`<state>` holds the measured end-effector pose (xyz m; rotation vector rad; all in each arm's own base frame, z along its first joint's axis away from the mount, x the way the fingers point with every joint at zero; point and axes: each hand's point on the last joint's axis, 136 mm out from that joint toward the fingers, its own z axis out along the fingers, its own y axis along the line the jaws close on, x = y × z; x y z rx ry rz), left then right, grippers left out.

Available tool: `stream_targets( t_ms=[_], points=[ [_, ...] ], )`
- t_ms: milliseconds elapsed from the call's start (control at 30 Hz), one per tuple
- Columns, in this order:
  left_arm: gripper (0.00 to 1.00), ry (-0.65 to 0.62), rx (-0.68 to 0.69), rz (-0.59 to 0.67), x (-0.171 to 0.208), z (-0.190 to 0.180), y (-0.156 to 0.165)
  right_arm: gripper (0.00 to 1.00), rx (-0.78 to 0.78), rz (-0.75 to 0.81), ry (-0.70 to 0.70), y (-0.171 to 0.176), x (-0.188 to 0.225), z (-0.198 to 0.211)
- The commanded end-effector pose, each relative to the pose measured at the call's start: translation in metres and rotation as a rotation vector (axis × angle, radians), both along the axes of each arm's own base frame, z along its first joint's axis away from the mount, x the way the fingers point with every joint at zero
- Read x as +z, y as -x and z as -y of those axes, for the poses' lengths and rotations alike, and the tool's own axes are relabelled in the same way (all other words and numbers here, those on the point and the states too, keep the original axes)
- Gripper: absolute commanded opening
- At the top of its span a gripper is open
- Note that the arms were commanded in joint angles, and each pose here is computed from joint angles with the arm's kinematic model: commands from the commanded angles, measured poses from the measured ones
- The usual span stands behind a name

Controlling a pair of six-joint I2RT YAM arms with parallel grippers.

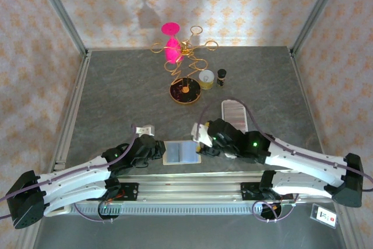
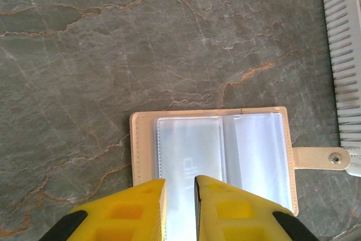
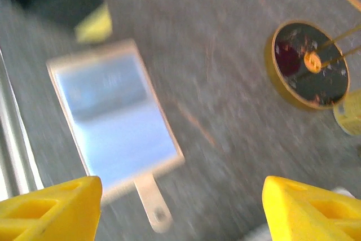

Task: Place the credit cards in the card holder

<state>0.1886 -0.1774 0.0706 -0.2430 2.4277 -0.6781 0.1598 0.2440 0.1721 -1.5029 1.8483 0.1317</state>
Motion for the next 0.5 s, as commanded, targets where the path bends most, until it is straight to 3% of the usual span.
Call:
stream_targets(
  t_ms=[0, 233, 467],
  points=[
    [0.22, 0.045, -0.035, 0.036, 0.01, 0.011, -0.002, 0.75, 0.113, 0.106, 0.32, -0.003, -0.033, 0.067],
    [0.23, 0.048, -0.065, 0.024, 0.004, 0.015, 0.001, 0.82, 0.058, 0.165, 0.505, -0.031, -0.065, 0.136],
    [0.23, 0.05, -0.077, 0.017, -0.001, 0.015, 0.003, 0.83, 0.07, 0.165, 0.522, -0.044, -0.079, 0.143]
  ],
)
